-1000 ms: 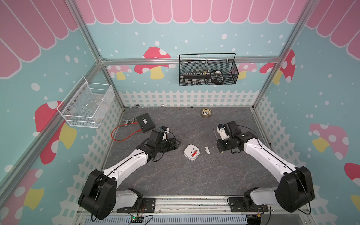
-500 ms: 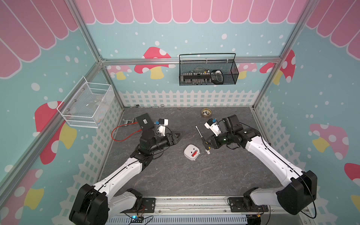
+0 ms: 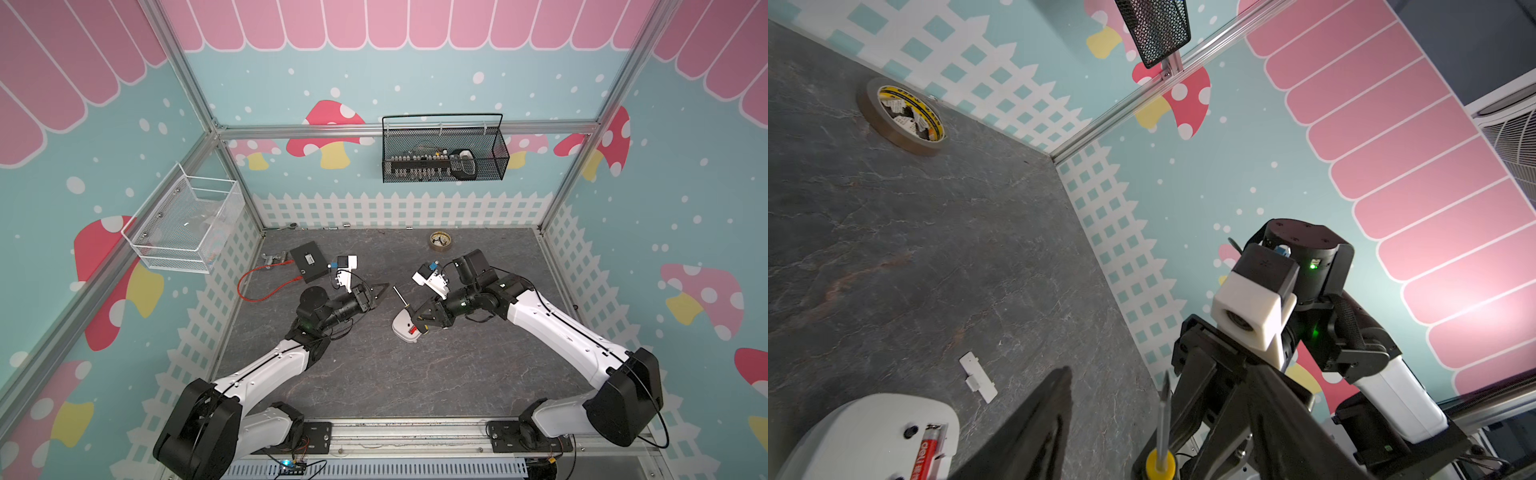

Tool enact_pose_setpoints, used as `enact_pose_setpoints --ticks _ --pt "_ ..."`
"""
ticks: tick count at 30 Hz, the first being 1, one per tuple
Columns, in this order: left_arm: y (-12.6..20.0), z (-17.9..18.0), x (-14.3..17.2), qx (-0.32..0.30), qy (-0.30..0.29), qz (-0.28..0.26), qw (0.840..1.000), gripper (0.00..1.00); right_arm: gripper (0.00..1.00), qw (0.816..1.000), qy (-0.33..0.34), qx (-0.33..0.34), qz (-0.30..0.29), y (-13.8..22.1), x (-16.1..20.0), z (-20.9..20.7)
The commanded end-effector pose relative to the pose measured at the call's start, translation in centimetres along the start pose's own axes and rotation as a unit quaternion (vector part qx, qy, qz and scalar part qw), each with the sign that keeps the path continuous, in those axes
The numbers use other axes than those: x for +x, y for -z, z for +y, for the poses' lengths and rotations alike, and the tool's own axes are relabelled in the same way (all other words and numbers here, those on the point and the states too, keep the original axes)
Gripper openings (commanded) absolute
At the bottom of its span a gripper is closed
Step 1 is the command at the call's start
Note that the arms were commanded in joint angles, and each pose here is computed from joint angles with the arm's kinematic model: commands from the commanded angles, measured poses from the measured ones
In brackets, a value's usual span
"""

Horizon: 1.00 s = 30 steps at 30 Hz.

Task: Remove the battery from the alarm
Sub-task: Pick up the screwdriver from the center of the board.

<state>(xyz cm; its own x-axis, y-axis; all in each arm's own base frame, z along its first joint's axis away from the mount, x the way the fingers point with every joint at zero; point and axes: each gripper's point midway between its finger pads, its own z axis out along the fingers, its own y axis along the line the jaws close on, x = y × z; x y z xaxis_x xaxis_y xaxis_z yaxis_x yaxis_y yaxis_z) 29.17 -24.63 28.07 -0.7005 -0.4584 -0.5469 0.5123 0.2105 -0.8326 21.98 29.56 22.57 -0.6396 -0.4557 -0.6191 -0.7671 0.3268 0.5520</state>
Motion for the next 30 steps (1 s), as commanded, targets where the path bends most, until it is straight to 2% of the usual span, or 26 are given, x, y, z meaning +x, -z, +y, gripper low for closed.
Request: enact_pose_setpoints --ticks 1,8,14,19,21,23,27,28,30 --pt "-0.3 -0.8 -0.2 0.018 -0.006 -0.003 1.0 0.64 0.0 1.0 0.013 -0.022 0.005 -0.8 0.1 0.7" --pt "-0.2 0.6 1.2 0.005 0.005 0.014 1.0 0.38 0.0 0.999 0.02 -0.025 0.001 -0.6 -0.2 1.0" --pt "0.1 1.1 1.6 0.001 0.009 0.013 1.0 0.33 0.0 0.999 0.019 -0.033 0.003 -0.9 -0.1 1.1" --pt "0.1 1.1 1.5 -0.001 0.003 0.007 1.0 0.21 0.0 0.999 0.02 -0.037 0.003 -1.0 -0.1 1.2" --pt "0.1 1.1 1.5 0.001 0.003 0.006 1.0 0.13 0.0 0.999 0.018 -0.035 0.005 -1.1 0.0 1.0" --pt "0.2 1.0 1.4 0.003 0.004 0.004 1.0 0.0 0.0 0.999 0.017 -0.036 0.003 -1.0 0.0 1.1" --pt "0.5 1.0 1.5 0.008 0.013 -0.001 1.0 0.0 0.0 0.999 0.013 -0.036 -0.001 -1.1 -0.2 0.9" --pt "0.6 1.2 1.5 0.007 0.019 -0.004 1.0 0.0 0.04 0.999 0.012 -0.036 -0.002 -1.1 -0.2 1.0" --pt "1.0 1.5 1.4 0.009 0.033 -0.009 0.999 0.0 0.21 0.999 0.011 -0.036 -0.006 -1.1 -0.4 1.0"
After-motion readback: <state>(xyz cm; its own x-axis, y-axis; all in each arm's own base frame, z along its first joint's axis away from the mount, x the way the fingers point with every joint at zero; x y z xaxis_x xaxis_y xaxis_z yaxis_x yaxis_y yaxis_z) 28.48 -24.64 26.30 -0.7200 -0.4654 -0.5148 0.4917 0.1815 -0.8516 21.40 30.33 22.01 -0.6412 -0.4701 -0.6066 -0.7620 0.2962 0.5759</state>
